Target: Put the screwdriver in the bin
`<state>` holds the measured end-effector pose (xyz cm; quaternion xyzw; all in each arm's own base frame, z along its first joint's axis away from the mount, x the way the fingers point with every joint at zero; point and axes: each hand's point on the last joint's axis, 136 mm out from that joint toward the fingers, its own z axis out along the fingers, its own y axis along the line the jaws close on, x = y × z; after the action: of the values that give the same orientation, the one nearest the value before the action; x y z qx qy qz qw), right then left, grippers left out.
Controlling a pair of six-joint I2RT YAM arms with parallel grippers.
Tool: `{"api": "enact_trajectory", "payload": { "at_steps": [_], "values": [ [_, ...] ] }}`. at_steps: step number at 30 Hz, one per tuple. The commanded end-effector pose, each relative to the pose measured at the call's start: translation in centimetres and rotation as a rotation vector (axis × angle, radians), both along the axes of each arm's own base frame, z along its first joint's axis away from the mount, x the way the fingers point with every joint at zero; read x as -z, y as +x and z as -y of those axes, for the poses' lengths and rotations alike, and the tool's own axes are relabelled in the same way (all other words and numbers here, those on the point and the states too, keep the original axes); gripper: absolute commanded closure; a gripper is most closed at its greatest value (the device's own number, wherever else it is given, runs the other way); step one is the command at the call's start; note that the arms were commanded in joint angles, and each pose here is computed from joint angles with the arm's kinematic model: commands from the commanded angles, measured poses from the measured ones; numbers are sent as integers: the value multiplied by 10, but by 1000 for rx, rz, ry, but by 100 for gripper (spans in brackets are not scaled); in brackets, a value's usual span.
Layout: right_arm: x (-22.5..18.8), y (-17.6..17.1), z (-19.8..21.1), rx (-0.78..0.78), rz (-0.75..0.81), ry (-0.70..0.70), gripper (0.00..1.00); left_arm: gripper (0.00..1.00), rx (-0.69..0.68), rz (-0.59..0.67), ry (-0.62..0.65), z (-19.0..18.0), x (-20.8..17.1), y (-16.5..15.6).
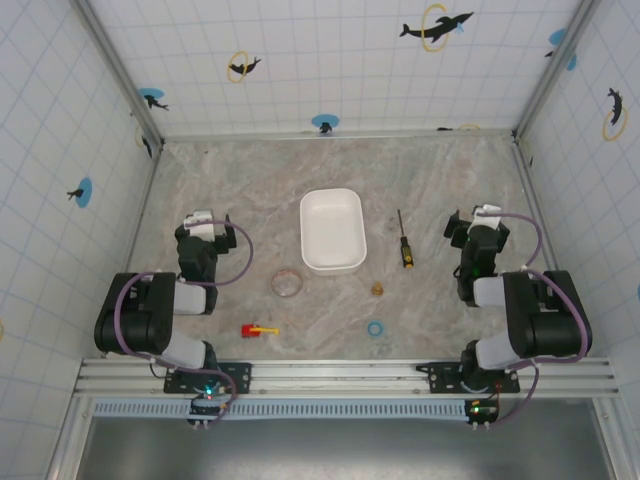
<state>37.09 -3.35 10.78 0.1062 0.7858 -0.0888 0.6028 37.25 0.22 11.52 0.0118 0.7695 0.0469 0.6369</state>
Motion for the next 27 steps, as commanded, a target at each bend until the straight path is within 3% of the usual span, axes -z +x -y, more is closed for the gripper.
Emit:
{"api": "enact_trajectory", "payload": {
  "at_steps": [1,17,22,27],
  "values": [
    [-15,7,1,8,41,2,1,3,0,29,-20,-1,-8,6],
    [-33,2,-4,-18,50,-6,0,2,31,20,-8,4,-10,8],
    [-40,1,-11,-42,2,1,1,3,47,-16,-6,7,-29,13],
    [-57,-2,-28,-111,-59,52,1,2,38,-99,-132,12,-45,11]
  ]
}}
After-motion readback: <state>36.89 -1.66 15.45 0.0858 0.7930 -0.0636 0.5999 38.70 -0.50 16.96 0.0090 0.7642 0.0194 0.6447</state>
